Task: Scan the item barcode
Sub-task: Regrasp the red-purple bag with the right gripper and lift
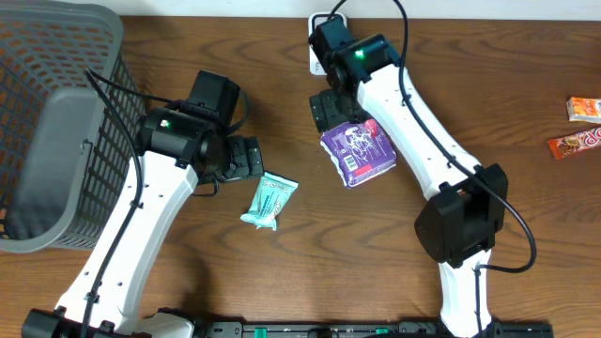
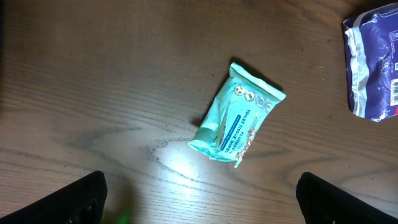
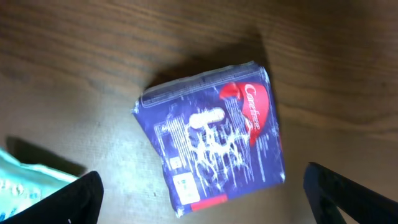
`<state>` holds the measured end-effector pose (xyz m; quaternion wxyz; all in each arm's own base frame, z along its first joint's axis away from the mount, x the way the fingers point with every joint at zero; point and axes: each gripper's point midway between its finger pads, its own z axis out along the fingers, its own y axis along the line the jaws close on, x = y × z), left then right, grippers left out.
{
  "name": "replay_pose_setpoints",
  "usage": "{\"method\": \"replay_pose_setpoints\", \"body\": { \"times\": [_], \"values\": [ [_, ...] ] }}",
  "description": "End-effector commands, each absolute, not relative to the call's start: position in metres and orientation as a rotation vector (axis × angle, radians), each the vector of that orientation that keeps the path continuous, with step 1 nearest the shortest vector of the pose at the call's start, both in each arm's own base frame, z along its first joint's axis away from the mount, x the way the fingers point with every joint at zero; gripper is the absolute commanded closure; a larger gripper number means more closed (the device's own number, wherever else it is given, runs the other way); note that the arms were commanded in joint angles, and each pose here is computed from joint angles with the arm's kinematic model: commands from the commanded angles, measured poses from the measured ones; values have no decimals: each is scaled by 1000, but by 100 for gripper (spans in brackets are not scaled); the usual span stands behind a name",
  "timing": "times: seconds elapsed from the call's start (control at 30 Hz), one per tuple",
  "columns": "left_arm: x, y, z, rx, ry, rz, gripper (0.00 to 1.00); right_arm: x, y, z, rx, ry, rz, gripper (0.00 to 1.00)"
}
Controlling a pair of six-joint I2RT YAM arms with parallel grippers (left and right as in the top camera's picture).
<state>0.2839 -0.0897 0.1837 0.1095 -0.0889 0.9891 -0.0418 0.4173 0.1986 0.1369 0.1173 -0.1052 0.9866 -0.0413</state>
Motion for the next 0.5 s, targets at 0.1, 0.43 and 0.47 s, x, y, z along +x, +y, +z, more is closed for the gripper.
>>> {"method": "replay_pose_setpoints", "body": {
  "times": [0.1,0.43,0.47],
  "values": [
    [283,-88,181,-251,2916,-105,2,429,170,121,-186,2901,-164,1],
    [283,-88,181,-251,2916,-104,2,419,153,66,-227,3022,640,2],
    [283,-88,181,-251,2916,-105,2,417,151,59,-212,3010,724,3]
  ]
}}
